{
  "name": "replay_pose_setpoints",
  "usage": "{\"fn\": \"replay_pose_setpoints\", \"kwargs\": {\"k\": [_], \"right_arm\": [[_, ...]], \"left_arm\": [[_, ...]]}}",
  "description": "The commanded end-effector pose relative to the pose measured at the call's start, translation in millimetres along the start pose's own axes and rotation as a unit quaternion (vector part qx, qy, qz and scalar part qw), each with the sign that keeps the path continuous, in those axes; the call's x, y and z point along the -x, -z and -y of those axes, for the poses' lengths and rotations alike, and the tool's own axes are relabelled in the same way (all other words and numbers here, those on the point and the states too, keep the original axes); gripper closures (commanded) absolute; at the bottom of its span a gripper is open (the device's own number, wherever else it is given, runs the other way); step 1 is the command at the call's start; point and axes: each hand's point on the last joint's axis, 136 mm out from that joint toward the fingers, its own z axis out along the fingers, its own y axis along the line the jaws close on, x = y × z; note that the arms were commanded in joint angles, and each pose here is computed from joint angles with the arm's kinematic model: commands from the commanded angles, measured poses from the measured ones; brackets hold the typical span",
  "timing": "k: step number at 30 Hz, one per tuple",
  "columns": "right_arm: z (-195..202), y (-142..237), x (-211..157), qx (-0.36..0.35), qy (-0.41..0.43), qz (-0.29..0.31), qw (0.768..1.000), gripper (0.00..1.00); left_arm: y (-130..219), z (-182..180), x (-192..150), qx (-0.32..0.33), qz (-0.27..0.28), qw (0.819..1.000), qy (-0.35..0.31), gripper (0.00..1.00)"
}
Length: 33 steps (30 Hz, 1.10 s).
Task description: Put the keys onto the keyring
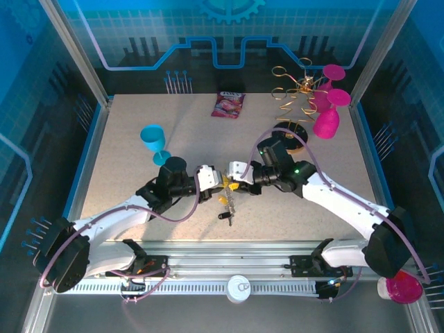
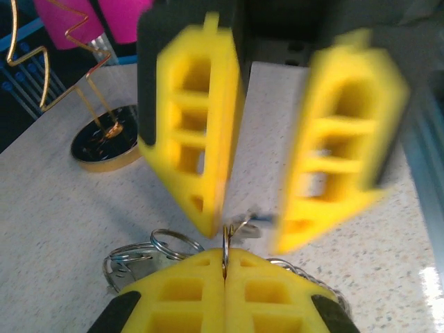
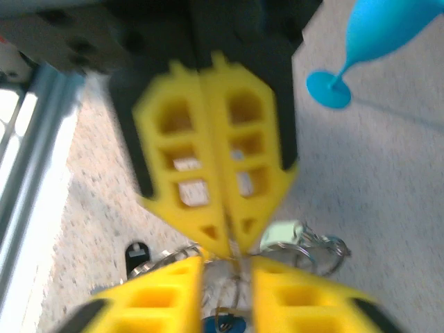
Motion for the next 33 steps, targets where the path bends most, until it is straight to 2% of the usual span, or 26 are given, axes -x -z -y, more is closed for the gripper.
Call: {"fn": "replay_pose_setpoints", "kwargs": {"k": [1, 7, 18, 21, 24, 27, 33], "right_arm": [[2, 17, 13, -0.024, -0.027, 0.074, 0.997, 0.57], [0, 7, -19, -0.06, -0.039, 0.049, 0.996, 0.55], [19, 6, -10, -0.128, -0.018, 0.059, 0.99, 0.62], [16, 4, -8, -0.118, -0.016, 0.061, 0.991, 0.7], [10, 0, -9, -0.095, -0.016, 0.06, 0.994, 0.89], [7, -2, -9, -0.088, -0.014, 0.062, 0.994, 0.98], [1, -8, -18, -0.089, 0.015, 0.039, 0.995, 1.0]], "left_arm": [[3, -9, 2, 0.028, 0.012, 0.999, -0.009, 1.0], [1, -7, 5, 0.022, 0.032, 0.999, 0.008, 1.0], [0, -5, 5, 0.014, 0.037, 0.999, 0.022, 1.0], [0, -5, 5, 0.014, 0.037, 0.999, 0.024, 1.0], [-1, -5, 6, 0.011, 0.04, 0.999, 0.031, 1.0], [-1, -6, 9, 0.012, 0.045, 0.998, 0.042, 1.0], [0, -15, 14, 0.021, 0.066, 0.994, 0.079, 1.0]]}}
